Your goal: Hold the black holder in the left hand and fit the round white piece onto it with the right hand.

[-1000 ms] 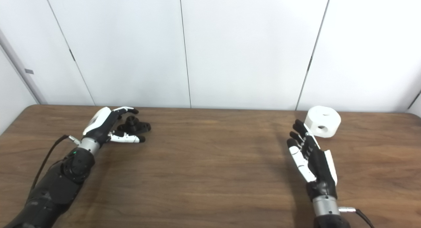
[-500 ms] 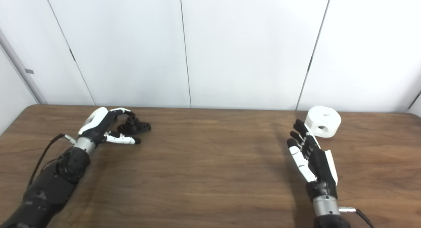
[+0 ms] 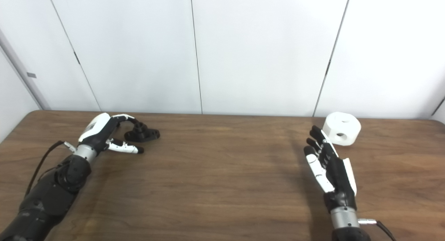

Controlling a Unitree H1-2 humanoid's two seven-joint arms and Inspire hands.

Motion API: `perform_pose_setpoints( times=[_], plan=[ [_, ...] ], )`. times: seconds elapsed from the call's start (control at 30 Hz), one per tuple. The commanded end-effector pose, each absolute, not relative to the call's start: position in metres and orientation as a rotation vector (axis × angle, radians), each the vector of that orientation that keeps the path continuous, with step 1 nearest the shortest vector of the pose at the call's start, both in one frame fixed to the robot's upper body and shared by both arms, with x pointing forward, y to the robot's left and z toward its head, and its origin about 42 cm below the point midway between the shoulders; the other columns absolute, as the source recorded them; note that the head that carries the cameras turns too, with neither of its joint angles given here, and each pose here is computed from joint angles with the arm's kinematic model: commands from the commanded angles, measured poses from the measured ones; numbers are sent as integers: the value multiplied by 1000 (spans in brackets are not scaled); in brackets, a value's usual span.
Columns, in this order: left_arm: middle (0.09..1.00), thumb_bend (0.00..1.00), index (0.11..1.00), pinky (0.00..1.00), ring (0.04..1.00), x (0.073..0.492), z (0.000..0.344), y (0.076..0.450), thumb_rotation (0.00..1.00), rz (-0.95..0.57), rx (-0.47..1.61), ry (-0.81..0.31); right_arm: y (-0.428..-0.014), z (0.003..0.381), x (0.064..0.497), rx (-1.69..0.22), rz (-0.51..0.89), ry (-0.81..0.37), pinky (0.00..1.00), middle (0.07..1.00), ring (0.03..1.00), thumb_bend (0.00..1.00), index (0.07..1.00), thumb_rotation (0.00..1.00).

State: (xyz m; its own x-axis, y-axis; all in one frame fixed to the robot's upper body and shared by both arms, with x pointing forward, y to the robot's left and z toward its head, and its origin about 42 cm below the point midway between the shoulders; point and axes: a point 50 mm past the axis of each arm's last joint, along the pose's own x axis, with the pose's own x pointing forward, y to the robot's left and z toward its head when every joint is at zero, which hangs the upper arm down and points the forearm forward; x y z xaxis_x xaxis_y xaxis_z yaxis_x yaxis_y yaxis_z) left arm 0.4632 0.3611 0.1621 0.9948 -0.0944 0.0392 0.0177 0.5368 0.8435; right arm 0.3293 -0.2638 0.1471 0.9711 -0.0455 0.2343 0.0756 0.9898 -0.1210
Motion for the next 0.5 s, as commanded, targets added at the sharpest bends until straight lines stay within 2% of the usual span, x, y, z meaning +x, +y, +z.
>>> perform_pose_setpoints(
  times=[0.0, 0.3, 0.43, 0.47],
  plan=[
    [826, 1000, 695, 824, 868, 473, 192, 374, 200, -24, 1022, -164, -259, 167, 334, -122, -53, -332, 796, 909, 877, 336, 904, 698],
    [795, 948, 650, 826, 850, 474, 189, 369, 139, -26, 1017, -184, -259, 170, 332, -114, -50, -341, 803, 912, 880, 327, 906, 696],
    [765, 847, 581, 820, 839, 473, 189, 367, 114, -33, 1014, -211, -259, 171, 331, -110, -55, -347, 798, 912, 881, 327, 906, 688],
    [756, 655, 528, 819, 836, 473, 189, 367, 86, -33, 1011, -217, -259, 172, 330, -110, -55, -347, 794, 912, 881, 326, 905, 685]
  ],
)
